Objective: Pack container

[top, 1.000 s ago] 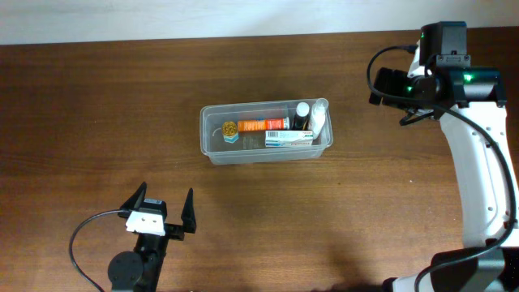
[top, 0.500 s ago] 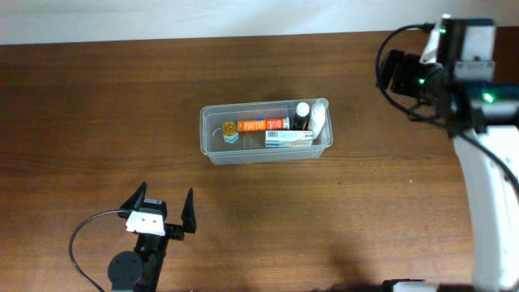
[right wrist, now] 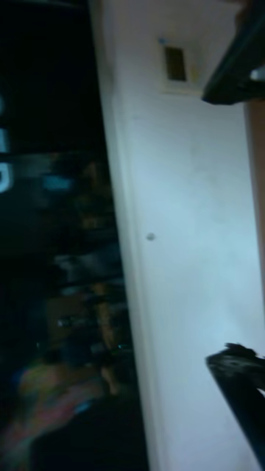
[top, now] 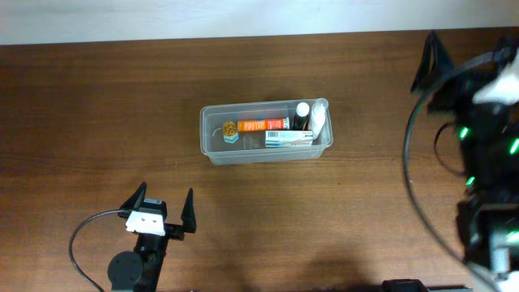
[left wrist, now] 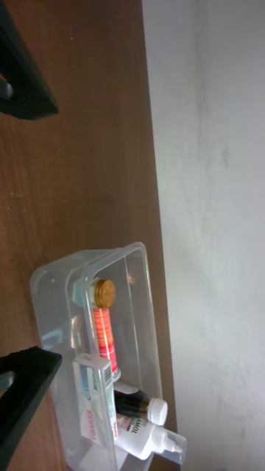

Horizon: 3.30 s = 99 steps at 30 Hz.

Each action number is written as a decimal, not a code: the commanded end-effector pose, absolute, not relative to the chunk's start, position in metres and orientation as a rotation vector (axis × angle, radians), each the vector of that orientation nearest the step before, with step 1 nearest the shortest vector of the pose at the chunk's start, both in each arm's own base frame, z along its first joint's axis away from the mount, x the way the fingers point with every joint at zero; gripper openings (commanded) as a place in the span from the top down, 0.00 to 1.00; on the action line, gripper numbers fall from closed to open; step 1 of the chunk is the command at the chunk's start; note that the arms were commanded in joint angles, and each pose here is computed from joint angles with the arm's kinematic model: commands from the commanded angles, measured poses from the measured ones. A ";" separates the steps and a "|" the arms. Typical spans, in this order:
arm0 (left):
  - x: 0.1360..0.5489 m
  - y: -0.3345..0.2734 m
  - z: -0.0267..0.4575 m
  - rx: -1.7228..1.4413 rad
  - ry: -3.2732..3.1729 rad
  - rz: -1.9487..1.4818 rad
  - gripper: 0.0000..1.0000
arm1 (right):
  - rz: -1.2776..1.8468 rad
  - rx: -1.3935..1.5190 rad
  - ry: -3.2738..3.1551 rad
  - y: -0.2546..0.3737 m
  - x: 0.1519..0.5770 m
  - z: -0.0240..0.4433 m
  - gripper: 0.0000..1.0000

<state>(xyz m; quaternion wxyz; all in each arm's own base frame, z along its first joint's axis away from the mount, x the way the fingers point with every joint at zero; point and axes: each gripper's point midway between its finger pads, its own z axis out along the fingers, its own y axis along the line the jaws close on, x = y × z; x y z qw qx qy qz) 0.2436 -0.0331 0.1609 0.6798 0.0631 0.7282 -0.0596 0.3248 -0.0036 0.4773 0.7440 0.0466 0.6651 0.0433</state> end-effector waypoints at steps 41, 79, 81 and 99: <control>0.243 -0.033 0.160 0.159 1.629 -0.122 0.01 | 0.169 0.018 1.534 0.018 0.246 0.185 0.02; 0.243 -0.033 0.160 0.159 1.629 -0.122 0.01 | 0.149 0.031 1.643 0.014 0.246 0.158 0.02; 0.243 -0.033 0.160 0.159 1.628 -0.121 0.01 | 0.149 0.031 1.643 0.014 0.246 0.158 0.02; 0.243 -0.033 0.160 0.159 1.629 -0.122 0.01 | 0.149 0.031 1.643 0.014 0.246 0.158 0.02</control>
